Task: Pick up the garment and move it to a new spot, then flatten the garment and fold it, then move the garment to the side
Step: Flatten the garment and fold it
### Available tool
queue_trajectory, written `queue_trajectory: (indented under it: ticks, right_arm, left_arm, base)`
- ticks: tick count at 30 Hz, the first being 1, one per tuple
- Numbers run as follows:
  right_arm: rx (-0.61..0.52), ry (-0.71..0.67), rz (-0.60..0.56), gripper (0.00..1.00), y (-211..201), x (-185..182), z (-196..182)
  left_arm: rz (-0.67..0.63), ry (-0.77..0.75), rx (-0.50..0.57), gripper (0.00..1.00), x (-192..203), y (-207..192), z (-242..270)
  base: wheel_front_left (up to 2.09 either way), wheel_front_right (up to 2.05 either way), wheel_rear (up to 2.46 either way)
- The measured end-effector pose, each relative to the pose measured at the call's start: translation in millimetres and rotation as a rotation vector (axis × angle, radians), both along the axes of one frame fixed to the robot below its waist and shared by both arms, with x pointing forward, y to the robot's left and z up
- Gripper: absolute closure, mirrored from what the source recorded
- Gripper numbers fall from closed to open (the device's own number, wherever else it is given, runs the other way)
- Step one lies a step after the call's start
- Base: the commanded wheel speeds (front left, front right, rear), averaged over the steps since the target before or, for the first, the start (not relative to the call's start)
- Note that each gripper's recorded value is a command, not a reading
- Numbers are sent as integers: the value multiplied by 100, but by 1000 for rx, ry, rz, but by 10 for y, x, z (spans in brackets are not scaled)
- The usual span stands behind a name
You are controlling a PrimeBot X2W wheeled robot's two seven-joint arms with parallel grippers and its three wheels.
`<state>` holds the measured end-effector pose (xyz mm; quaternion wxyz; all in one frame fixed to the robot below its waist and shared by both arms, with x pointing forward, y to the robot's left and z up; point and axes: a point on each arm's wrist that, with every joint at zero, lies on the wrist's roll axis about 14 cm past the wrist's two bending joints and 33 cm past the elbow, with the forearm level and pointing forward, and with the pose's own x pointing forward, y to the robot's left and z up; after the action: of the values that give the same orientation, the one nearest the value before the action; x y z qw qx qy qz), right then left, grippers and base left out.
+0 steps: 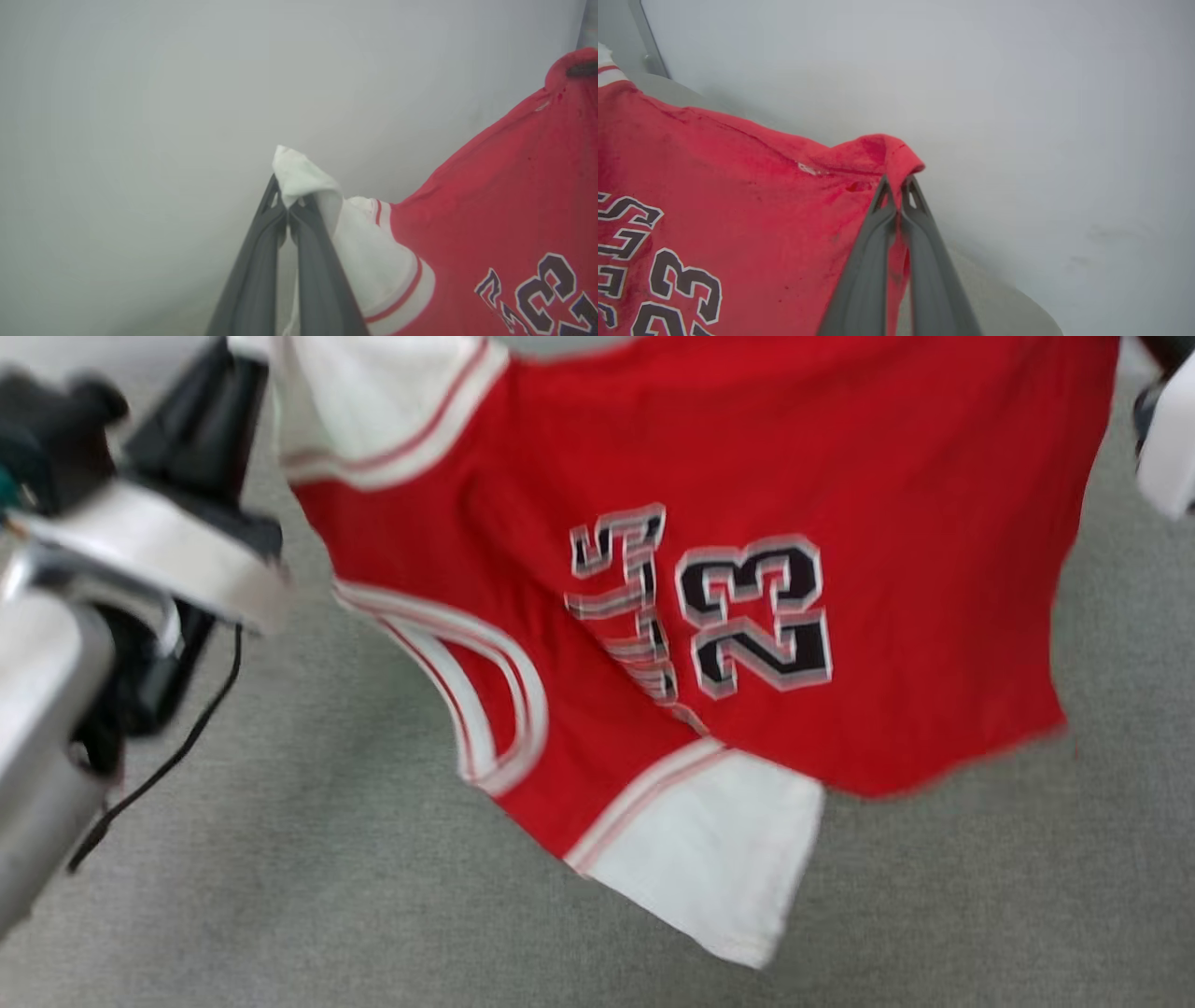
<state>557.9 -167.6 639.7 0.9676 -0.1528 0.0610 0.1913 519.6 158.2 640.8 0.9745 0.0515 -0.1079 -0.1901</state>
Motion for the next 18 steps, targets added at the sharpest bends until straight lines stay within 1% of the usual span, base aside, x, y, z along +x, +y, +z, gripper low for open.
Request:
queue_trajectory:
  ticks: [2,4,6,12,14,16,18]
  right_arm:
    - [6,-51,-21,100,-31,129,147]
    - [11,-91,-37,100,-45,261,267]
    - [3,-124,-54,100,-52,397,360]
    - [-21,-204,-105,100,-73,799,574]
    - [-37,-234,-119,100,-74,914,649]
    - [-39,-264,-129,100,-77,1011,751]
    - [-47,-312,-140,100,-86,1084,922]
  left_arm:
    - [-32,-26,-4,100,170,-91,154]
    - [-45,-63,33,100,345,-135,302]
    - [-56,-106,22,100,523,-188,507]
    - [-77,-170,13,100,1040,-344,860]
    - [-81,-200,18,100,1169,-384,974]
    - [-94,-219,-8,100,1277,-440,1102]
    - [-100,-250,-7,100,1357,-479,1252]
  base:
    - [0,0,0]
    - [0,0,0]
    - [0,0,0]
    - [0,0,0]
    - [0,0,0]
    - [0,0,0]
    - [0,0,0]
